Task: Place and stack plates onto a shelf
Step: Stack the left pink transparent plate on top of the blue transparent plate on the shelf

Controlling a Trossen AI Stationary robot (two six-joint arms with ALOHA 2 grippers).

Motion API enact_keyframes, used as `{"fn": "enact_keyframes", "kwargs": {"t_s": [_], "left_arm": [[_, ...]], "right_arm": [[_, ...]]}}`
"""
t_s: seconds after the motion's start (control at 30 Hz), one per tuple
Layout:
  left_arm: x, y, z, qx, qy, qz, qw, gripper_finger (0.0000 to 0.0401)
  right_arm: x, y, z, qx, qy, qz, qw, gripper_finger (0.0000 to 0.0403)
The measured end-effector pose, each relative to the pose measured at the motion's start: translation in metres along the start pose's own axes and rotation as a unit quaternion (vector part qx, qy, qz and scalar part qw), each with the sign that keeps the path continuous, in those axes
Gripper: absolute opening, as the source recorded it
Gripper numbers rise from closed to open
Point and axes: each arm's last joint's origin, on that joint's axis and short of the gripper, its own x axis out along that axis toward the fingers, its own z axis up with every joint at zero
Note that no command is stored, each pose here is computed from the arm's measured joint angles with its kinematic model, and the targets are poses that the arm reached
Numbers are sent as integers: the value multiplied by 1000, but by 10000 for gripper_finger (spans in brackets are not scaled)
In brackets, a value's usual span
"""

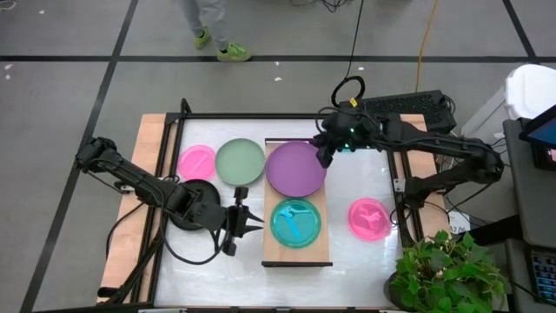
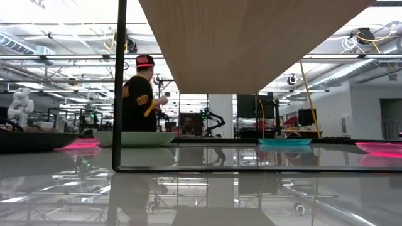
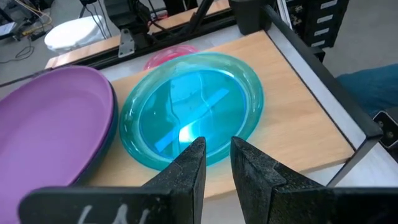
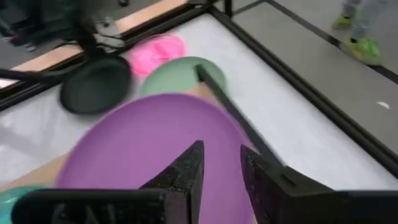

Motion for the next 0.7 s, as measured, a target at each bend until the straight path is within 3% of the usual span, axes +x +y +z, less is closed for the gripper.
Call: {"fn": "enact_keyframes", "kwargs": {"t_s": [0.23, 0.43, 0.7], "left_arm": [[0, 0, -3, -16, 16, -1, 1000, 81], [0, -1, -4, -38, 20, -1, 999, 81], [-3, -8, -8, -56, 43, -10, 997, 81]], "right_arm": [[-17, 29, -13, -25, 21, 44, 998, 90], [-26, 56, -31, -65, 43, 46, 996, 90], [-43, 95, -52, -107, 49, 105, 988, 90]]}}
